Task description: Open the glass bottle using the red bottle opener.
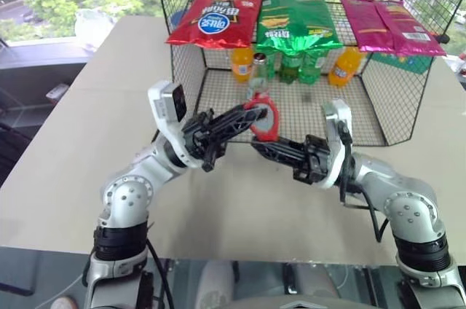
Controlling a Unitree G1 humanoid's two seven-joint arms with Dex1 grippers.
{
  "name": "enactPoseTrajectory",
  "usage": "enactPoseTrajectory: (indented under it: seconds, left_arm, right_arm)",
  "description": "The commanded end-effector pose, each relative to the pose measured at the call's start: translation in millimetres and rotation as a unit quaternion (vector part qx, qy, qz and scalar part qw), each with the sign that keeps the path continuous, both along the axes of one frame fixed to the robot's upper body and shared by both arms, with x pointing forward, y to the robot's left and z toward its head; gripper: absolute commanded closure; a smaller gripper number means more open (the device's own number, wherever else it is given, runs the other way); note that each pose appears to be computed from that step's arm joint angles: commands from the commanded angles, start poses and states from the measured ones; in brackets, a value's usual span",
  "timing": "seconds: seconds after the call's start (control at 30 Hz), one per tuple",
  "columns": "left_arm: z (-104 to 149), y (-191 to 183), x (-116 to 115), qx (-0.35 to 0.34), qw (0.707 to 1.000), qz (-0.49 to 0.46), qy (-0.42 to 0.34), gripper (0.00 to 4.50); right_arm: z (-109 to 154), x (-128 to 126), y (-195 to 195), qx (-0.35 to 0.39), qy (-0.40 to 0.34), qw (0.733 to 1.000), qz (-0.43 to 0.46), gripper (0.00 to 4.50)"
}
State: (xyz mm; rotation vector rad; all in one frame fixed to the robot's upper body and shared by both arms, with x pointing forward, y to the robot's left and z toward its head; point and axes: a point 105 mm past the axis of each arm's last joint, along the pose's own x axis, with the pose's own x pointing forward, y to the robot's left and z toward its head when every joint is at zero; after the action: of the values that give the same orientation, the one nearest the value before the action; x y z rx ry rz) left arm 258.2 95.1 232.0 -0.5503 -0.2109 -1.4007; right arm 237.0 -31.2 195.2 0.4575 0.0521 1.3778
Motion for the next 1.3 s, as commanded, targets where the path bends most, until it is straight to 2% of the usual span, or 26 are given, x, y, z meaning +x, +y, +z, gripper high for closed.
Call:
enactPoseTrajectory:
  seconds: [0.03, 0.13, 0.17, 0.23, 0.33, 0.53, 0.73, 1.0, 1.27, 1.3]
  left_arm:
    - [7.0, 7.5, -4.1, 0.002, 1.0, 0.022, -0.022, 1.79]
    - [-1.5, 21.5, 8.5, 0.03, 0.995, 0.094, -0.02, 0.51]
    - [-13.1, 23.1, 18.1, 0.076, 0.988, 0.135, -0.019, 0.03]
    - [-25.8, 25.8, 34.4, 0.139, 0.966, 0.211, -0.044, 0.03]
    - [-32.2, 22.3, 58.4, 0.176, 0.938, 0.292, -0.061, 0.03]
    - [-50.6, 5.6, 97.1, 0.222, 0.909, 0.35, -0.038, 0.03]
    - [-43.6, -7.9, 121.6, 0.227, 0.901, 0.366, -0.053, 0.03]
    - [-43.2, -23.4, 138.2, 0.252, 0.907, 0.328, -0.08, 0.03]
    - [-41.0, -33.7, 160.4, 0.257, 0.903, 0.331, -0.094, 0.03]
    - [-41.0, -34.1, 162.3, 0.257, 0.903, 0.332, -0.093, 0.26]
  right_arm:
    - [2.0, -0.9, -5.4, 0.001, -0.018, 1.0, -0.004, 4.5]
    - [-9.6, 8.4, -24.0, -0.014, -0.009, 0.999, -0.051, 4.5]
    - [-14.7, 11.3, -31.6, -0.025, -0.008, 0.997, -0.073, 4.5]
    - [-18.9, 13.7, -40.2, -0.034, -0.009, 0.994, -0.099, 4.5]
    - [-16.7, 15.7, -47.9, -0.031, -0.013, 0.991, -0.127, 4.5]
    - [-15.7, 15.5, -51.0, -0.039, -0.024, 0.988, -0.146, 4.5]
    - [-13.6, 13.9, -48.6, -0.04, -0.031, 0.988, -0.147, 4.5]
    - [-5.5, 11.2, -45.4, -0.04, -0.044, 0.987, -0.148, 4.5]
    - [-1.7, 5.7, -42.4, -0.038, -0.048, 0.987, -0.15, 4.5]
    - [-1.2, 5.5, -42.9, -0.039, -0.049, 0.987, -0.151, 4.5]
